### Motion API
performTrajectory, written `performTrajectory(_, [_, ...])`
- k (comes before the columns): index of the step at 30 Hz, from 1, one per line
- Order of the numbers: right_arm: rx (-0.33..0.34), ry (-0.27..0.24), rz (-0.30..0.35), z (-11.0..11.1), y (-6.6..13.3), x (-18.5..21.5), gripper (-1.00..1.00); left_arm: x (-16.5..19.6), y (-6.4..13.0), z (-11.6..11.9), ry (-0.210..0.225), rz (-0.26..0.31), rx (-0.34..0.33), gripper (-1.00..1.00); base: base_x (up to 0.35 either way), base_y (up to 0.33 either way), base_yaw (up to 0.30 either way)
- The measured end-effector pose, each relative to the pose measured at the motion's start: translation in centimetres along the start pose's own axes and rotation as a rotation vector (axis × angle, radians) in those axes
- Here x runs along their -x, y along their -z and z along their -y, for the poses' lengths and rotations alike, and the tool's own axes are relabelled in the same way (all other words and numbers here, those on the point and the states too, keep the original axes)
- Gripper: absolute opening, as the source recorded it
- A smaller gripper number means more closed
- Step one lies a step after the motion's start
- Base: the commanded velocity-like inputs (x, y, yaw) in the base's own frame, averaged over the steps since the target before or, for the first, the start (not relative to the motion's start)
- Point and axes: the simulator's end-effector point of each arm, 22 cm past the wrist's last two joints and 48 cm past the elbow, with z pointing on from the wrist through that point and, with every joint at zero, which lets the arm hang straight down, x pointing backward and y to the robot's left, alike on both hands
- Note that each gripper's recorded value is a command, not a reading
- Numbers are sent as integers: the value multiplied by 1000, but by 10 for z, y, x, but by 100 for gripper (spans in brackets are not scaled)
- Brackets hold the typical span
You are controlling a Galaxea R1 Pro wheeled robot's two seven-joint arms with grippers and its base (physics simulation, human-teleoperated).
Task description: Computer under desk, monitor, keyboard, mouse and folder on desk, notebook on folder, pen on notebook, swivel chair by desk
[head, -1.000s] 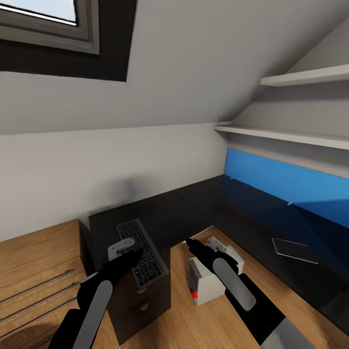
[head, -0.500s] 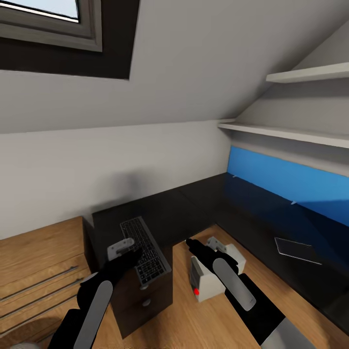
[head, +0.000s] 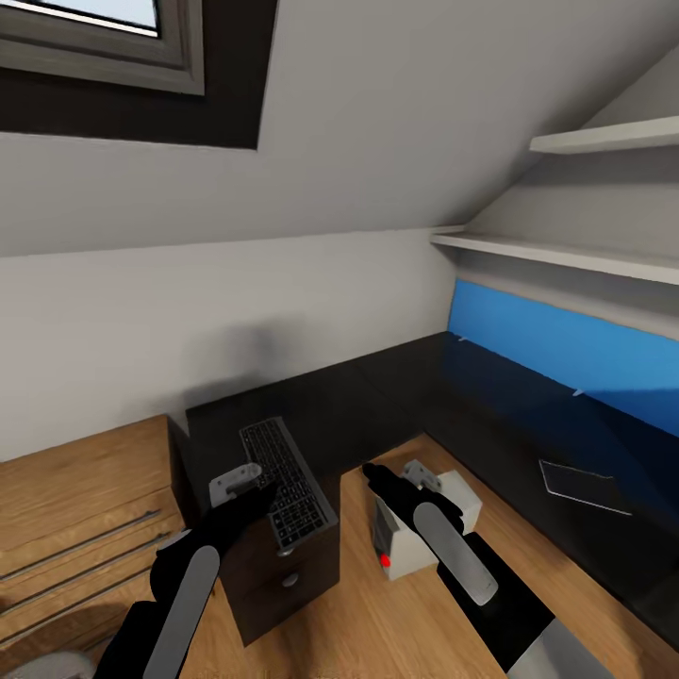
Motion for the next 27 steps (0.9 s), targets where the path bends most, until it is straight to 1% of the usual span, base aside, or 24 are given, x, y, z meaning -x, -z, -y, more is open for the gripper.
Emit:
performTrajectory(15, [-15,-7,-17,4,1,-4,100,-4,2,-1,2,-23,8,100,0,0,62])
performTrajectory(27, [-22,-7,-14,9,1,-2,100,-6,1,-2,2,-27,8,100,0,0,6])
